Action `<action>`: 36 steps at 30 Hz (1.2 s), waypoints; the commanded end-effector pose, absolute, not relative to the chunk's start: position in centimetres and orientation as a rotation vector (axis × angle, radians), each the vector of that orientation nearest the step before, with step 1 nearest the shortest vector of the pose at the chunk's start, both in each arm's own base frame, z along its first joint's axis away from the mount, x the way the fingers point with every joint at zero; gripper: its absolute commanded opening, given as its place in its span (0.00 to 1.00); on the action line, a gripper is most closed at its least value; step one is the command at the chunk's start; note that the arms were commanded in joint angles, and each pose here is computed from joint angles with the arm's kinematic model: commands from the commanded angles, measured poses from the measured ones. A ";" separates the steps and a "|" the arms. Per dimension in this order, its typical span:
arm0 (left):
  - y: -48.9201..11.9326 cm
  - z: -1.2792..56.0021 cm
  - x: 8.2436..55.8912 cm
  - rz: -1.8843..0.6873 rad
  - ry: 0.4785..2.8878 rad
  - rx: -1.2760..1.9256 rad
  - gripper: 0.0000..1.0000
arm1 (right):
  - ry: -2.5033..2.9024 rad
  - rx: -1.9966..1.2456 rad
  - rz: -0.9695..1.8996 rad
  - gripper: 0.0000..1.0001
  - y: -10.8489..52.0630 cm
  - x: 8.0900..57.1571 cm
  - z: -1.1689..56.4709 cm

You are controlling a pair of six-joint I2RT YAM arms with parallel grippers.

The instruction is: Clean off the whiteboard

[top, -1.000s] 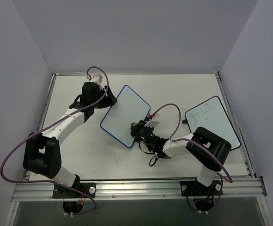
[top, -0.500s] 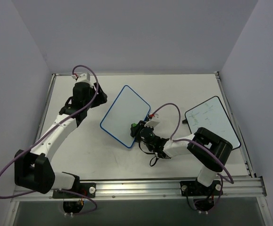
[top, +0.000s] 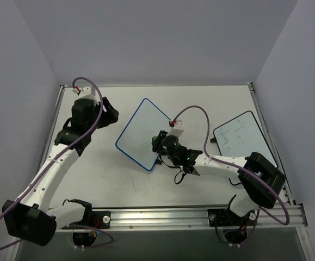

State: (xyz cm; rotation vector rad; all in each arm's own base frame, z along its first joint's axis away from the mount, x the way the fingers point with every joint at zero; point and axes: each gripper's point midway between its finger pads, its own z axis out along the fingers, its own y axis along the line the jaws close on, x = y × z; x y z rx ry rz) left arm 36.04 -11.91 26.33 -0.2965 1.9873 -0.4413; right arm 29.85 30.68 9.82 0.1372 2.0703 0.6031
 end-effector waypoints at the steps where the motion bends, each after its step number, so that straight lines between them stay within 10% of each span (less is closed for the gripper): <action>1: -12.4 29.1 33.9 -0.500 1.982 -0.208 0.74 | 2.052 0.205 0.458 0.00 25.8 32.8 12.7; 18: -8.5 31.9 27.3 -0.332 1.956 -0.058 0.79 | 2.224 0.355 0.129 0.05 14.5 48.5 8.8; 36: -7.5 30.2 26.3 -0.319 1.960 -0.056 0.81 | 2.257 0.314 0.123 0.78 16.0 52.5 7.2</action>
